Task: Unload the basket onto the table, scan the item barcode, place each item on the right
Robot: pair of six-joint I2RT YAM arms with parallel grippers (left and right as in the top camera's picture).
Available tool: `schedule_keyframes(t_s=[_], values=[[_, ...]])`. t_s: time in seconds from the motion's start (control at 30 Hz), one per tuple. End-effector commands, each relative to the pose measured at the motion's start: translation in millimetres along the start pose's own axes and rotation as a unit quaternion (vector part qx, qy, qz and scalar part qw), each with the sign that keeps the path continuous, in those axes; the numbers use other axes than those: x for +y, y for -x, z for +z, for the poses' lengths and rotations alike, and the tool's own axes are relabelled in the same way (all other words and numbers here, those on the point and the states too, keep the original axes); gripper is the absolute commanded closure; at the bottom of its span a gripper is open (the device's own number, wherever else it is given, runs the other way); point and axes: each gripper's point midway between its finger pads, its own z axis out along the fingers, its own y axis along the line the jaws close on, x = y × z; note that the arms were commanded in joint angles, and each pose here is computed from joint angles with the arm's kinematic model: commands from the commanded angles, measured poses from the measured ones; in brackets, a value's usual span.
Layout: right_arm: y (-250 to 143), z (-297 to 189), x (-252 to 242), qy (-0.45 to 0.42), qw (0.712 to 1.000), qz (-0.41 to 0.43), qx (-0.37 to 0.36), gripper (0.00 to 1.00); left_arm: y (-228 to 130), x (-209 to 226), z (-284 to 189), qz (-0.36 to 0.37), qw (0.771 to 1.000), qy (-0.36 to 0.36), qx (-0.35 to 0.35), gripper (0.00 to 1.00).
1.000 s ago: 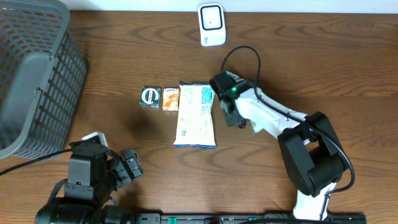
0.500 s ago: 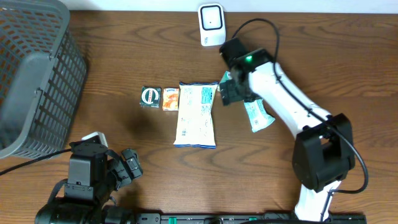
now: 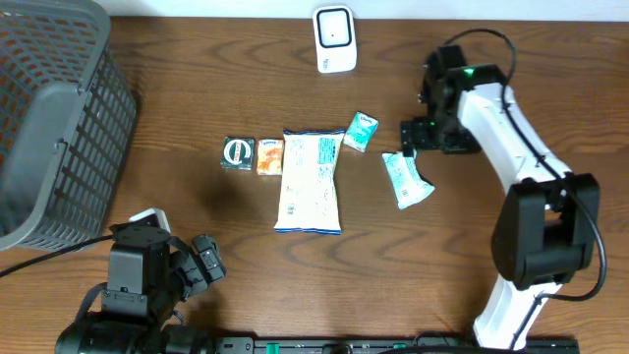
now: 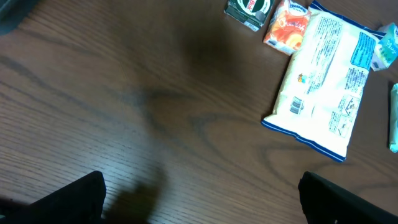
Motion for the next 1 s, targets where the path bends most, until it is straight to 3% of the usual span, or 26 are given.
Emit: schedule_keyframes(t_s=[0.0, 0.2, 0.4, 0.43, 0.47, 0.5, 0.63, 0.73, 0.97], values=[[-13.2, 16.3, 14.5, 0.128, 0.991, -0.036, 0.019, 0.01, 0.0, 2.3, -0.1, 0.000, 1.000, 0.005, -0.002, 0.02], [-22.1, 33.3, 20.5, 0.254, 0.967, -0.016, 0.004, 0.01, 0.0, 2.3, -0.1, 0.000, 1.000, 0.005, -0.002, 0.02], [-28.2, 49.9, 31.1, 0.298, 0.954, -0.016, -0.014, 0.12, 0.1, 2.2, -0.1, 0.000, 1.000, 0.005, -0.003, 0.02], [-29.8, 52.6, 32.8, 0.300, 0.954, -0.017, -0.015, 0.18, 0.0, 2.3, -0.1, 0.000, 1.000, 0.005, -0.002, 0.02], [-33.3, 58.1, 34.9, 0.300, 0.954, -0.020, -0.015, 0.35, 0.0, 2.3, -0.1, 0.000, 1.000, 0.005, -0.002, 0.03], [-34.4, 60.0, 35.6, 0.300, 0.954, -0.022, -0.016, 0.46, 0.0, 2.3, -0.1, 0.000, 1.000, 0.005, -0.002, 0.02], [-35.9, 59.9, 39.4, 0.308, 0.951, -0.020, -0.014, 0.73, 0.0, 2.3, -0.1, 0.000, 1.000, 0.005, -0.002, 0.02], [-34.4, 58.7, 39.6, 0.309, 0.951, -0.019, -0.015, 0.99, 0.0, 2.3, -0.1, 0.000, 1.000, 0.005, -0.002, 0.02], [-21.8, 37.3, 39.7, 0.293, 0.955, -0.032, -0.035, 0.99, 0.0, 2.3, -0.1, 0.000, 1.000, 0.005, -0.002, 0.02]])
